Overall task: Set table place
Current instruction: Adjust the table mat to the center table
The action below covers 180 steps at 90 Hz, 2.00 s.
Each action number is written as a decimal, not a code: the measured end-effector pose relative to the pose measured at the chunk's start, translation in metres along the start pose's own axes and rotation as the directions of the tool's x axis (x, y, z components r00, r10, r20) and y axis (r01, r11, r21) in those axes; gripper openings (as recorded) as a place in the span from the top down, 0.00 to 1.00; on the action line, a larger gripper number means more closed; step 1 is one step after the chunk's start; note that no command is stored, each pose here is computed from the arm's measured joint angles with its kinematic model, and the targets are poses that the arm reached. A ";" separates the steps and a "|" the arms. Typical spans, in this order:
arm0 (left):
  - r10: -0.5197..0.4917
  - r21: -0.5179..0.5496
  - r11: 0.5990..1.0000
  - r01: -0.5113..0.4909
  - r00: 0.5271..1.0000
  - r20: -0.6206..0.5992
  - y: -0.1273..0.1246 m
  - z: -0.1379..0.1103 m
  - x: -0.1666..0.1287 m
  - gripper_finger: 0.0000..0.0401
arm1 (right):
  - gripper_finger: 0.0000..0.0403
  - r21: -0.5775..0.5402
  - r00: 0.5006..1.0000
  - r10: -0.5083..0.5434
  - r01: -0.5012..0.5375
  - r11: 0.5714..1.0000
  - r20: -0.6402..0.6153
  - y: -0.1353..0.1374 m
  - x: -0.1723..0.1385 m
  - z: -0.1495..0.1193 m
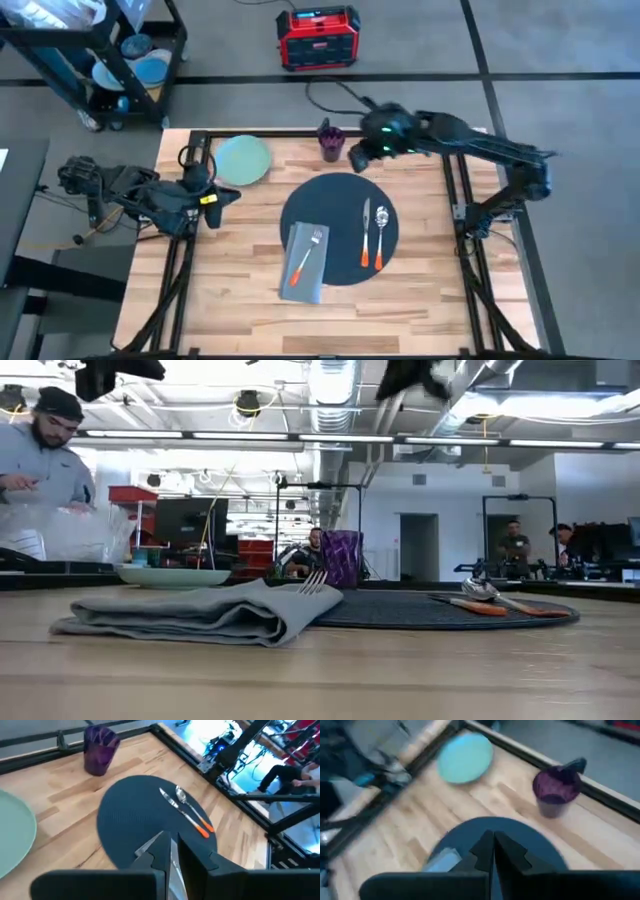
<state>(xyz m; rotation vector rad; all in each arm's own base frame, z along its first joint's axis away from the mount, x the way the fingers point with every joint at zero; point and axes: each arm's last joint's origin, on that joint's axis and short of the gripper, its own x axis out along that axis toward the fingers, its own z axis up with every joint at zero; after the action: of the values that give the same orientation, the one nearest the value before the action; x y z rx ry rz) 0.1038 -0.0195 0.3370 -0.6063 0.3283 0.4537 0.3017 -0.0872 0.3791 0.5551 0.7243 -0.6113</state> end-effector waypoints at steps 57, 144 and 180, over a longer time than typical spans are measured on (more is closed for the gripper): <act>0.116 0.079 0.990 -0.118 0.993 0.021 -0.008 0.000 0.025 0.96 | 1.00 0.289 0.984 0.173 -0.156 0.944 -0.036 -0.053 0.121 -0.110; 0.147 0.158 0.981 -0.112 0.960 -0.237 -0.038 -0.028 0.118 0.96 | 1.00 0.377 0.957 0.135 -0.029 0.926 -0.257 -0.116 0.171 -0.173; 0.122 0.161 0.983 -0.084 0.962 -0.244 -0.040 -0.028 0.120 0.96 | 1.00 0.386 0.954 0.255 -0.179 0.905 -0.156 -0.098 0.174 -0.167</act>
<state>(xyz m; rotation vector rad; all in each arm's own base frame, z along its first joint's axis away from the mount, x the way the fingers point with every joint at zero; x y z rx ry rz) 0.2219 -0.0286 0.2834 -0.5025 0.6349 0.4478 0.2665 -0.1012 0.1217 1.0469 0.7301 -0.4849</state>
